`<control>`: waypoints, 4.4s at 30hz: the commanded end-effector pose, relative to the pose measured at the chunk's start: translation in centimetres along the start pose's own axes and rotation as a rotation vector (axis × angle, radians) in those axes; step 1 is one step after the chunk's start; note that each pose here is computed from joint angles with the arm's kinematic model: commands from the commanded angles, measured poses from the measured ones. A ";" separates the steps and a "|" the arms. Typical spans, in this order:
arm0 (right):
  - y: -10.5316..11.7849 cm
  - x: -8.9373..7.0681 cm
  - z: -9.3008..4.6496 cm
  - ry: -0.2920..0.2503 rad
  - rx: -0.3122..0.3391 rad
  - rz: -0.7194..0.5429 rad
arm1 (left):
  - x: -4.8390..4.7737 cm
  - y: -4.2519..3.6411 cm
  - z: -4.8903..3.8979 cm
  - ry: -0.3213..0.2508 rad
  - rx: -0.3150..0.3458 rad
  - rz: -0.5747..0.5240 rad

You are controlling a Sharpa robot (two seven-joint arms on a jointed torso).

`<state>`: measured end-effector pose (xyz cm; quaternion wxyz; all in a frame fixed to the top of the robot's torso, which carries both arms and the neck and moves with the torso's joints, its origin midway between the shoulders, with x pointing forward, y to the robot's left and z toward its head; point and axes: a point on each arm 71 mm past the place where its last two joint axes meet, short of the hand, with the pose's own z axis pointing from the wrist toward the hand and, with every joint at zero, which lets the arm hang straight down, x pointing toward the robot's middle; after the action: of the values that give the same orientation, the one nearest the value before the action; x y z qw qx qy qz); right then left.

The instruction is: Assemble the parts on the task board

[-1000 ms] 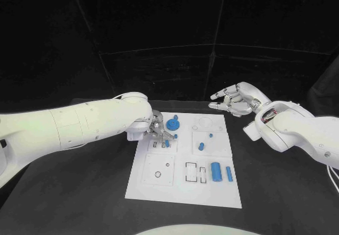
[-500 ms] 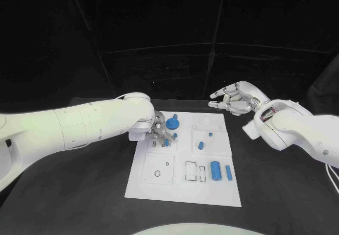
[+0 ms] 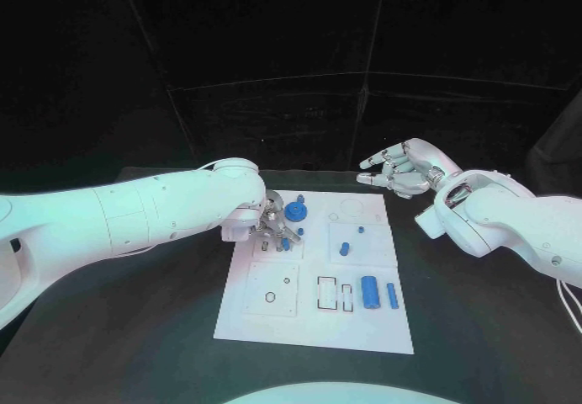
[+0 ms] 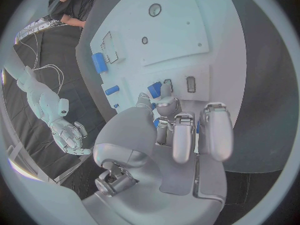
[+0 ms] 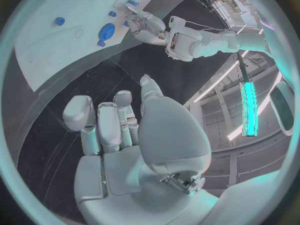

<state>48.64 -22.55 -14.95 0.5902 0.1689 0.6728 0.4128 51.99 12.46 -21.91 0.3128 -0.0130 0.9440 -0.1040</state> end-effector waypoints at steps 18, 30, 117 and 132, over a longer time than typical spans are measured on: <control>0.0 0.1 0.3 0.014 0.010 -0.014 | 0.06 -0.22 -0.22 -0.010 0.062 -0.007; 0.0 0.4 0.5 0.030 0.019 -0.015 | -0.11 0.14 -0.78 -0.081 0.127 -0.100; -0.2 0.8 0.9 0.064 0.024 -0.028 | 3.25 3.02 -0.57 -0.182 0.082 -0.078; 0.0 1.0 1.1 0.073 0.011 -0.048 | 3.47 2.44 -0.52 -0.164 0.091 -0.062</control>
<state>49.41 -21.61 -15.70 0.5733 0.1499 0.6994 0.3996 49.25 14.90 -23.84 0.3961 -0.0479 0.9033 -0.1575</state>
